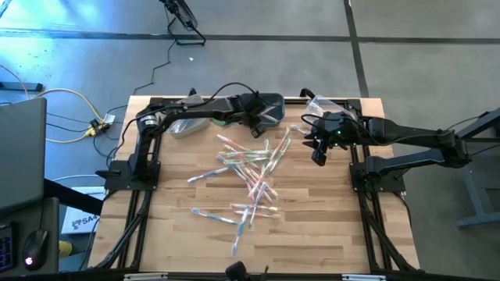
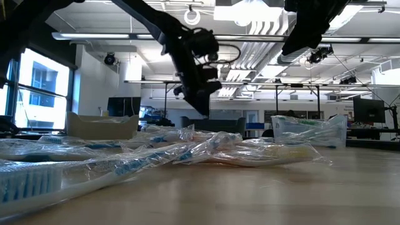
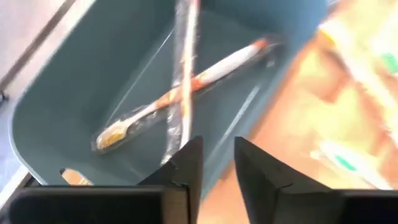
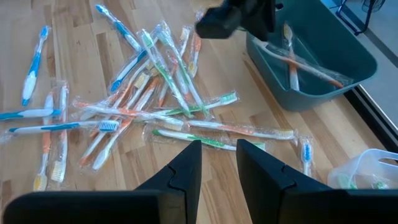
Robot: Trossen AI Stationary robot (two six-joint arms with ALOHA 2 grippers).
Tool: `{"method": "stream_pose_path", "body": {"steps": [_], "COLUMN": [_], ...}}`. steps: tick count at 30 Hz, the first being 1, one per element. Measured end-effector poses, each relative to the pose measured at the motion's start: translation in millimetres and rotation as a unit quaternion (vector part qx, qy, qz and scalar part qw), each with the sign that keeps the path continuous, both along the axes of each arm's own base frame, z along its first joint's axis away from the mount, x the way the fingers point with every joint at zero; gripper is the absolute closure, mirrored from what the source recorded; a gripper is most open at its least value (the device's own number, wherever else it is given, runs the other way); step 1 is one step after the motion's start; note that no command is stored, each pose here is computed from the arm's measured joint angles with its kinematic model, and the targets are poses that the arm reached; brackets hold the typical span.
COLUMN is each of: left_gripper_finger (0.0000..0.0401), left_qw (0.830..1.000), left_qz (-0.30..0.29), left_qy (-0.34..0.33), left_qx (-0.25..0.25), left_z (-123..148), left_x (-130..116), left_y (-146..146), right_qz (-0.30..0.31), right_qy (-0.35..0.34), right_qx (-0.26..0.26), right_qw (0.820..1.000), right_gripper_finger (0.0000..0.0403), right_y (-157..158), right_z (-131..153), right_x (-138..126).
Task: Pick & Place Toothbrushes
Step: Put the green toothbrush into the transparent bin
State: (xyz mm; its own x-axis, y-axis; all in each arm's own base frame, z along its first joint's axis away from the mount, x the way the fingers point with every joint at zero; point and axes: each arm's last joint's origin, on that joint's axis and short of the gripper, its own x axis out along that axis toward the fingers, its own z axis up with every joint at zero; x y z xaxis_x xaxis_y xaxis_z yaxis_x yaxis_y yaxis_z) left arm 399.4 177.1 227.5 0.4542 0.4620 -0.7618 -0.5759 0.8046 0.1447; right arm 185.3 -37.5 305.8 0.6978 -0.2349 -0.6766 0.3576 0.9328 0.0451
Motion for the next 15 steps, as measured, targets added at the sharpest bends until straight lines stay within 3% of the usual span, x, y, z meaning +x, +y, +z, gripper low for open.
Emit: {"method": "stream_pose_path", "body": {"steps": [7, 10, 15], "left_gripper_finger": [0.0395, 0.0394, 0.0399], "left_qw": [0.997, 0.993, 0.977], "left_qz": [-0.062, -0.092, -0.174], "left_qy": [-0.052, -0.068, -0.119], "left_qx": [0.008, 0.015, -0.02], "left_z": [45.2, 64.0, 91.3], "left_x": [-3.8, -8.2, -17.8], "left_y": [-34.0, -49.6, -64.9], "right_qz": [0.0, 0.001, 0.002], "right_qy": [0.0, 0.0, 0.0], "right_qx": [0.0, -0.001, -0.001], "right_qw": [1.0, 1.0, 1.0], "right_gripper_finger": [0.031, 0.031, 0.031], "right_y": [0.0, 0.1, 0.0], "right_z": [0.0, 0.0, 0.0], "right_x": [0.0, 0.0, 0.0]}}
